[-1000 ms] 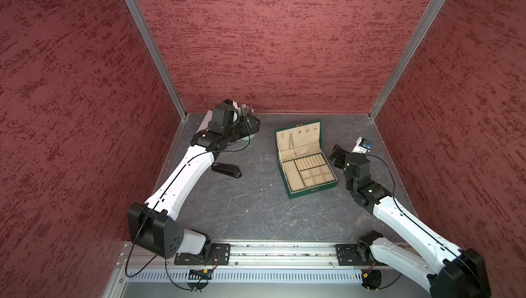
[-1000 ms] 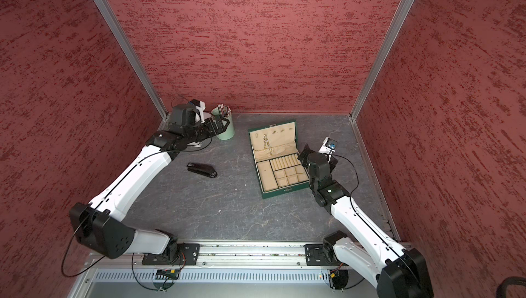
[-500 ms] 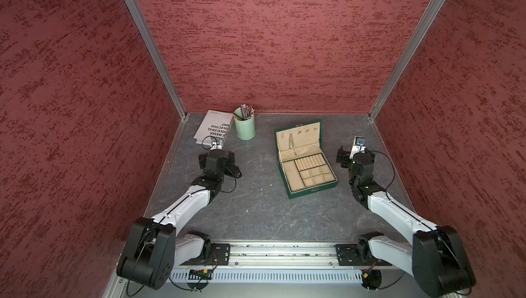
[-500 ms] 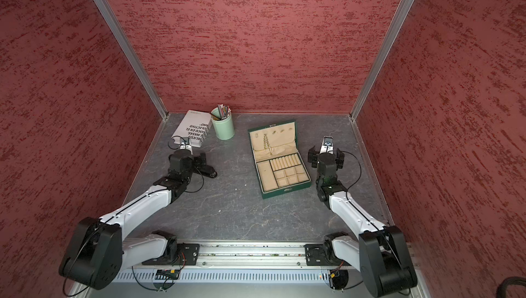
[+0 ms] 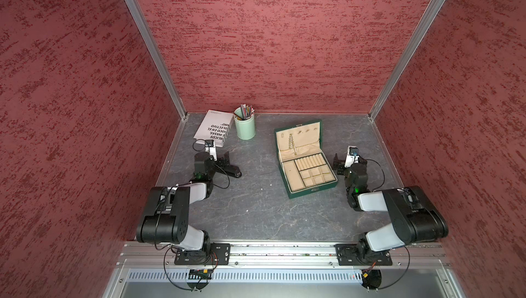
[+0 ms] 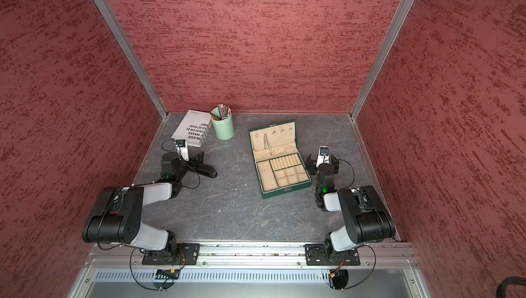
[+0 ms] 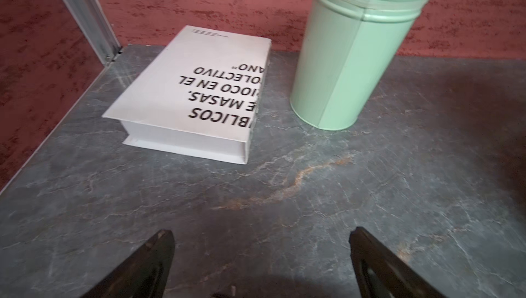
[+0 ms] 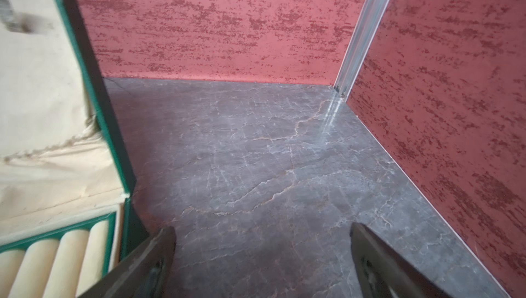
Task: Put jewelry chain into jewelry box
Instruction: Reset both arms
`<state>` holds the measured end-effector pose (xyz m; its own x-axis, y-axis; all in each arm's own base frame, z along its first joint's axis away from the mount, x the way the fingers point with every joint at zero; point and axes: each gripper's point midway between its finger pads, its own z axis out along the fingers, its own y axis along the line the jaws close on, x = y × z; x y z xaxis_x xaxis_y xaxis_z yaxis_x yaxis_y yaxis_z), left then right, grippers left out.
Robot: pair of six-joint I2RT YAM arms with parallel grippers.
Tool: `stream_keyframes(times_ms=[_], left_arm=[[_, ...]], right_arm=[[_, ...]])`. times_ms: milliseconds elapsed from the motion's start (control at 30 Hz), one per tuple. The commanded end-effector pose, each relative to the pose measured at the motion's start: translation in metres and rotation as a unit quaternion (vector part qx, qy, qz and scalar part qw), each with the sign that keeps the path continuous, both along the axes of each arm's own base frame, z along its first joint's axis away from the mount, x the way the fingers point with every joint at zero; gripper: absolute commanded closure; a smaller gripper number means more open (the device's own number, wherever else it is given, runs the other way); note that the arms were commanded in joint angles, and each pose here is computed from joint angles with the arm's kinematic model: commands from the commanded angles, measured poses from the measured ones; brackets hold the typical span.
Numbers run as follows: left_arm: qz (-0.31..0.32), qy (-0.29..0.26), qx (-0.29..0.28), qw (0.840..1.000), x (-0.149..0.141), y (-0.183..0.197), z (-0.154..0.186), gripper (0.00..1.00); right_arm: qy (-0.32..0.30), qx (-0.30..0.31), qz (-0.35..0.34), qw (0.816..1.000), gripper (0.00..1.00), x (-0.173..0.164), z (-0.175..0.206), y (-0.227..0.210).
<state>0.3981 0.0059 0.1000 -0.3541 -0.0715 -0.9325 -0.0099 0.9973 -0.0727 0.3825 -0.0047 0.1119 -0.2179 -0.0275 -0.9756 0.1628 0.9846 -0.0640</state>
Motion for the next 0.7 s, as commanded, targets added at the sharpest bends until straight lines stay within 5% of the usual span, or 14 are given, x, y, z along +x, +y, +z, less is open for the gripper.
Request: stream_keyframes(times_ms=[0, 667], left_arm=[[0.041, -0.056, -0.016, 0.997, -0.002, 0.014, 0.013, 0.00], [0.041, -0.057, -0.005, 0.998, 0.001, 0.011, 0.015, 0.00]], right_arm=[[-0.023, 0.016, 0.018, 0.999, 0.01, 0.012, 0.014, 0.005], [0.003, 0.048, 0.001, 0.999, 0.01, 0.017, 0.006, -0.012]])
